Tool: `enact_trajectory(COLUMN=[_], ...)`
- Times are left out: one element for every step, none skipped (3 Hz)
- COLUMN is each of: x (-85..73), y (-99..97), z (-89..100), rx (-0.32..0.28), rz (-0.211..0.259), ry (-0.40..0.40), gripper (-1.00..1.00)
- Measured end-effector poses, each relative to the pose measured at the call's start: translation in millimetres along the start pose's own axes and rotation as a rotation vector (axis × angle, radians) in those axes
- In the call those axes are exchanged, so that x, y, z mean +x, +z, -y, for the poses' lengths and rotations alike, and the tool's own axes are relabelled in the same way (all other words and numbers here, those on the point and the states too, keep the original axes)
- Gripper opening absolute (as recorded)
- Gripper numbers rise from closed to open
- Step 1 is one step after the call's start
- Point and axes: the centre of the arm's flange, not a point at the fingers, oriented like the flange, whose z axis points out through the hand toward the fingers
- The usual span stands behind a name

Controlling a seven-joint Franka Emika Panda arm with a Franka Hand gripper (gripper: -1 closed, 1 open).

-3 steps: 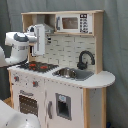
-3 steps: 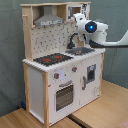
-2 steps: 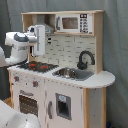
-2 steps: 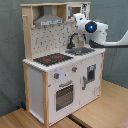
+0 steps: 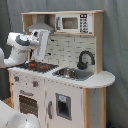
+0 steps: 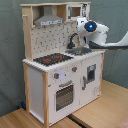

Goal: Play with the kitchen

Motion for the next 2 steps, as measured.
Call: enact_trajectory(x=[-14.6,-26.6], y=[14.7,25.8], z=[6.2,9.2], rx=[0.060,0.114], rz=[0.064,0.134], ry=[0.058,0.121], gripper=[1.00,1.00])
